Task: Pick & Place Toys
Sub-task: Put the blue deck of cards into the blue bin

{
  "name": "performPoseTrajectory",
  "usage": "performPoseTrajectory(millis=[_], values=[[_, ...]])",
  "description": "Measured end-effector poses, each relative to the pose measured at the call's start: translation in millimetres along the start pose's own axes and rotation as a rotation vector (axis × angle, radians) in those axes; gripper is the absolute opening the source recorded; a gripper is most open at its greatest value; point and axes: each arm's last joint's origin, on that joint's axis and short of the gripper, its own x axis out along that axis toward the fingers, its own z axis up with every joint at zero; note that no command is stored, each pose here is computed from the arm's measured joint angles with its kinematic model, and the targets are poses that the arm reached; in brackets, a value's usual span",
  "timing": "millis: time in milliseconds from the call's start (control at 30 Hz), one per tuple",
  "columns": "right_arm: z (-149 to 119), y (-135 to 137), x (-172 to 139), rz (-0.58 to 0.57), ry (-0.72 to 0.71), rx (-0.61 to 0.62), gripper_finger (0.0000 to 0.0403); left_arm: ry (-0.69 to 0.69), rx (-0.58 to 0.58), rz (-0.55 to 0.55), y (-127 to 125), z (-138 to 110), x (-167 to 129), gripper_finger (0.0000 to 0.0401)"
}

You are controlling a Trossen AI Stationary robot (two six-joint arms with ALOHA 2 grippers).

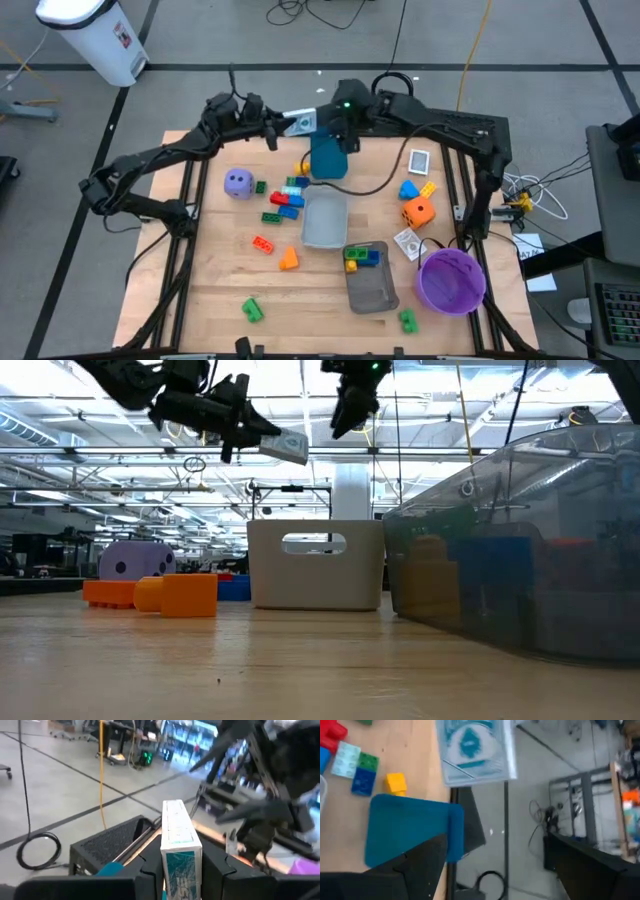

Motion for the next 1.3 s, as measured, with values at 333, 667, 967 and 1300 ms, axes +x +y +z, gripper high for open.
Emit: performPoseTrajectory(millis=[333, 667, 967, 1300], values=[[-55, -2, -21, 0.249, -0.075, 0.433, 0.0324, 0.348, 0.213, 0.085, 1, 27, 47, 0.0086], [-117, 70, 5, 0.262, -0.449, 0.703, 0.0324, 0.672, 0.412, 0.100, 40, -1, 126, 0.0086], [-141, 134, 10, 0.326, -0.803, 0.797, 0.0324, 0.887, 0.590, 0.015, 53, -14, 168, 0.0086], [-145, 177, 21, 0.400, -0.812, 0.781, 0.0325, 0.959, 0.605, -0.035, 64, -22, 200, 0.0086]])
